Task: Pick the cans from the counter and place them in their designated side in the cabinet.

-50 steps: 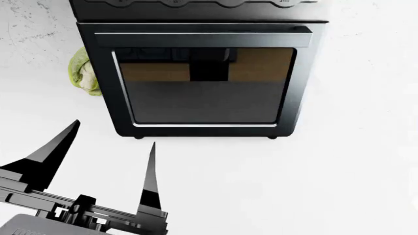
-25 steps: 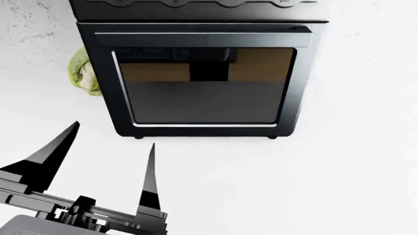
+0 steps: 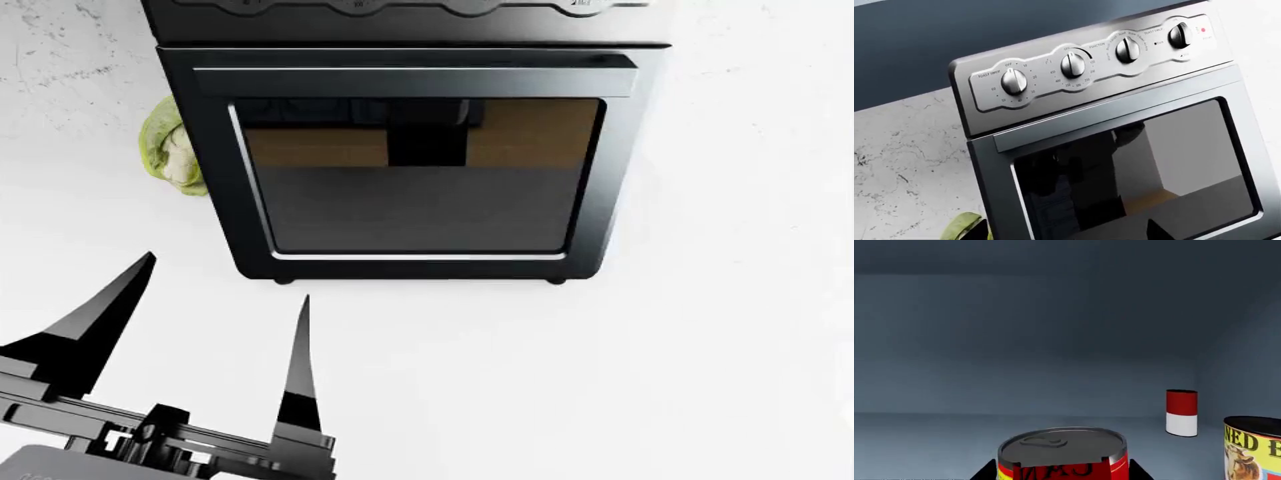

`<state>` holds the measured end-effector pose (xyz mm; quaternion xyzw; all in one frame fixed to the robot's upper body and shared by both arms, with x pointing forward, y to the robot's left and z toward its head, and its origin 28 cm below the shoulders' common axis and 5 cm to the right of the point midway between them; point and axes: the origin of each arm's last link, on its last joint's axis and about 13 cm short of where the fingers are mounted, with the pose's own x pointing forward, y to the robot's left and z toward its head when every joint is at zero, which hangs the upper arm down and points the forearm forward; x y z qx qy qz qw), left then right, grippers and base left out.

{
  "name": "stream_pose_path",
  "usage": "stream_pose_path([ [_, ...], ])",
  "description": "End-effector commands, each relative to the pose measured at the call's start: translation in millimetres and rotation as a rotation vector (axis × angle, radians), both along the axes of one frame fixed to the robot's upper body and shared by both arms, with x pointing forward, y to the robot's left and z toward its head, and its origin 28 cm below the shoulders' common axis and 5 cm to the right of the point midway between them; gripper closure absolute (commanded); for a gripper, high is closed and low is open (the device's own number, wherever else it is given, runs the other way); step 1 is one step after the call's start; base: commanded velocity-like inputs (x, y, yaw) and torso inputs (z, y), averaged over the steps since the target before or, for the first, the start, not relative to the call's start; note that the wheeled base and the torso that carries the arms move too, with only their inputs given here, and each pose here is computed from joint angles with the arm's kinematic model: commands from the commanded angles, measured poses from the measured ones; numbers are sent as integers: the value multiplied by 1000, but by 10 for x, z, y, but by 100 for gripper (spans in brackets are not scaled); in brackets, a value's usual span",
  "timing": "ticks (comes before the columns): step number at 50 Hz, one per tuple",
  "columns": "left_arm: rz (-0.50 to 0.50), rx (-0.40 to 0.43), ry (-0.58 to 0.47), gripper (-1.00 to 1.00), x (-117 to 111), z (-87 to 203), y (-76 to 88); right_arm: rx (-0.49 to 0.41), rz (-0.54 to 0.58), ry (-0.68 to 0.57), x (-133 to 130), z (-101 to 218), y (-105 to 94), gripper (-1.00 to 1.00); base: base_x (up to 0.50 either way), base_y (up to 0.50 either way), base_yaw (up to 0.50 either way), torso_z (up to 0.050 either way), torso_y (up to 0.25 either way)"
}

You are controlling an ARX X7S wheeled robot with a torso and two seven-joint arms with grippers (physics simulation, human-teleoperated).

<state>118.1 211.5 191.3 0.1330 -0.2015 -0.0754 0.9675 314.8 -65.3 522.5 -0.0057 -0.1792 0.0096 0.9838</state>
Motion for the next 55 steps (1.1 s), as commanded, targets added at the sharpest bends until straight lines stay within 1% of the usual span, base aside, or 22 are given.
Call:
stream_pose_path([
  [1, 2, -2, 1, -100, -3, -9, -2, 61, -71, 276, 398, -475, -198, -100, 0, 0, 0, 0, 0],
  [8, 2, -2, -1, -100, 0, -7, -4, 57, -56, 231, 323, -439, -180, -100, 0, 0, 0, 0, 0],
  [12, 1, -1, -1, -100, 2, -2, -4, 41, -56, 166, 256, -394, -167, -100, 0, 0, 0, 0, 0],
  [17, 1, -1, -2, -100, 5, 3, -4, 5, -81, 46, 160, -332, -142, -100, 0, 0, 0, 0, 0],
  [20, 1, -1, -3, -100, 9, 9, -6, 5, -88, -14, 104, -298, -132, -100, 0, 0, 0, 0, 0],
  [24, 0, -1, -5, -100, 15, 20, -9, 6, -87, -58, 51, -273, -131, -100, 0, 0, 0, 0, 0],
  [36, 0, -2, -3, -100, 13, 6, -18, -3, -70, -78, 21, -287, -115, -100, 0, 0, 0, 0, 0],
  [46, 5, -6, -11, -100, 12, 10, -7, -3, -40, -78, -58, -274, -82, -100, 0, 0, 0, 0, 0],
  [55, 14, -2, -24, -100, 15, 9, 9, 24, 14, -83, -242, -226, -90, -100, 0, 0, 0, 0, 0],
])
